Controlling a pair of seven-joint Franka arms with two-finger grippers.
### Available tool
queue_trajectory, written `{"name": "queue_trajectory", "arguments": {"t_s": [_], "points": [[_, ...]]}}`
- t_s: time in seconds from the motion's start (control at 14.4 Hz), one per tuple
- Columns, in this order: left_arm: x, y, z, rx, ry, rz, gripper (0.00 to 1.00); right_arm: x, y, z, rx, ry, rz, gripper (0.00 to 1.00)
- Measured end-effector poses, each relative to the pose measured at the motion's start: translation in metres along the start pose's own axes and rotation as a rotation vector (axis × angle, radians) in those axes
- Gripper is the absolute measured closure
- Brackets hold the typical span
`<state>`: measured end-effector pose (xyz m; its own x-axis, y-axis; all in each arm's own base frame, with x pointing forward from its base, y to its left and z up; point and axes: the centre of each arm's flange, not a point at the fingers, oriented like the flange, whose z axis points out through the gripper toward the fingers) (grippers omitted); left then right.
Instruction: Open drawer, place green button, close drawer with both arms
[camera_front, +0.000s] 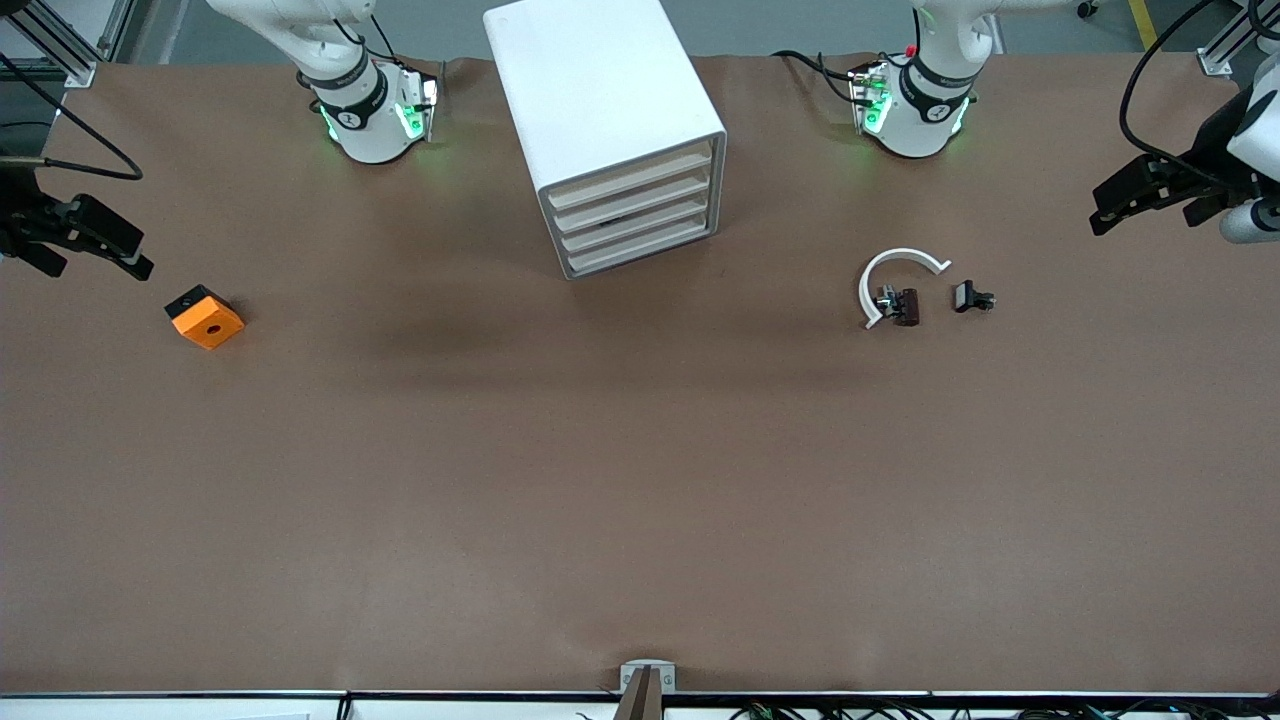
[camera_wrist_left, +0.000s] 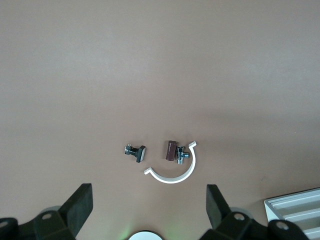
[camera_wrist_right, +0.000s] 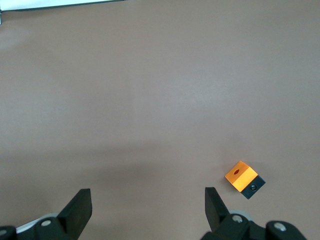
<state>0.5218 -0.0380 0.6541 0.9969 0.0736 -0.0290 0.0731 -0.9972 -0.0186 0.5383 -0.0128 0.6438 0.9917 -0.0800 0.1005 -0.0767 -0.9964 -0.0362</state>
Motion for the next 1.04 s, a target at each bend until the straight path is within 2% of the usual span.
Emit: {"name": "queue_trajectory", "arguments": {"t_s": [1.04], "points": [[-0.0033, 0.0117, 0.0066, 0.005, -0.020, 0.022, 0.00, 0.0017, 0.0001, 0.0013, 0.000, -0.001, 0.000, 0.00]]}}
